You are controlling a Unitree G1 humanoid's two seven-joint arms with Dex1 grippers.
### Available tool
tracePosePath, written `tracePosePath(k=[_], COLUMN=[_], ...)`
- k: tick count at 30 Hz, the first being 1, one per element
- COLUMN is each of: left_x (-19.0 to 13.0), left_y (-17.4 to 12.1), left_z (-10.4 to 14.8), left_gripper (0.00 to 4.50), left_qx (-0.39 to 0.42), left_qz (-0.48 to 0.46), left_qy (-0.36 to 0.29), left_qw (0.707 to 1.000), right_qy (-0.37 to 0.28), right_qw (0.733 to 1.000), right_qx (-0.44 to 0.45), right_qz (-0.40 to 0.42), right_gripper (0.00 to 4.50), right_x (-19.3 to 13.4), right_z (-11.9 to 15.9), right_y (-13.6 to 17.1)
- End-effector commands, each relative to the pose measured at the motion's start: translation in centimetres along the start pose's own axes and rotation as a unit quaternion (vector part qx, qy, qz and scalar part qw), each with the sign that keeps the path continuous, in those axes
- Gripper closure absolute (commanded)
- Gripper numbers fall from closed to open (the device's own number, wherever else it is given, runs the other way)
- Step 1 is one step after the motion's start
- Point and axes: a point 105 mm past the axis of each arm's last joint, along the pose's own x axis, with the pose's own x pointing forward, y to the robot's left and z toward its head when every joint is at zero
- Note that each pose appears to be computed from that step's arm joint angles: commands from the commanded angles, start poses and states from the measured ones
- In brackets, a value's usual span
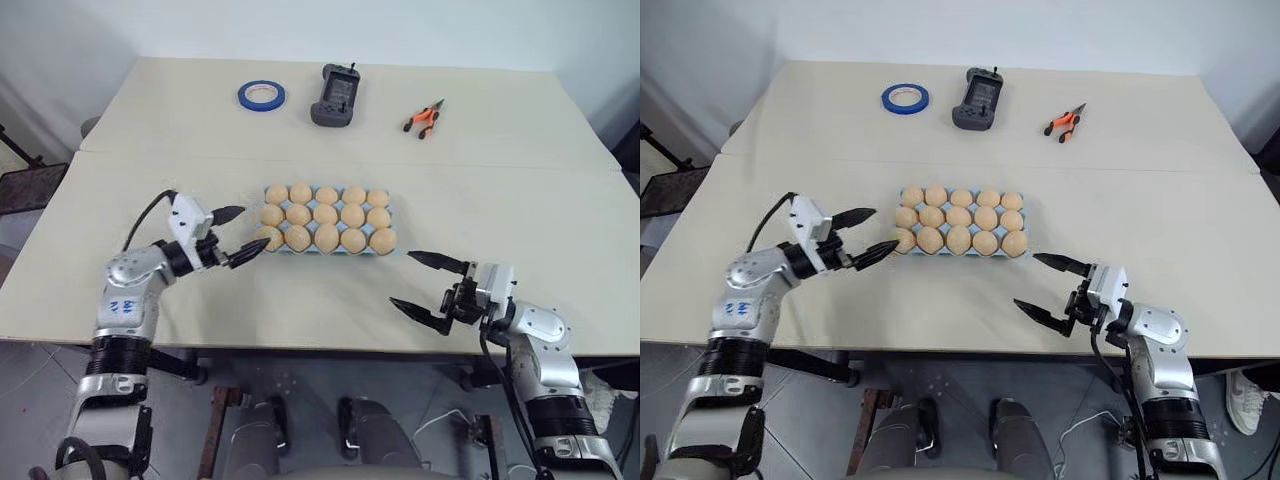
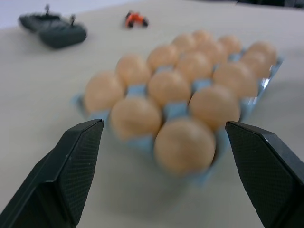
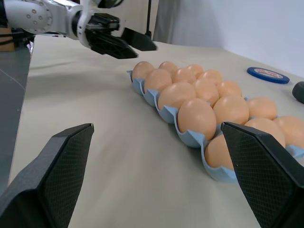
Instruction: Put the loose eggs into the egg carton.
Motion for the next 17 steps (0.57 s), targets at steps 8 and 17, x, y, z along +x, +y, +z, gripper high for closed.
tracePosePath(k=[8, 17], left_x=[-7.3, -6.7], left_y=[-1.6, -2.7], left_z=[-1.1, -0.7], left_gripper=[0.11, 0.11], left_qx=[0.064, 0.066], left_qz=[-0.057, -0.036], left_qy=[0.088, 0.066], left_qw=[0.992, 0.995], right_qy=[0.033, 0.036], right_qw=[0.999, 0.999], right_qx=[-0.024, -0.029], right_qz=[0.000, -0.006], right_gripper=[0.00, 0.00], right_x=[-2.7, -2.4], right_z=[2.3, 1.9], right_y=[-1.3, -2.8])
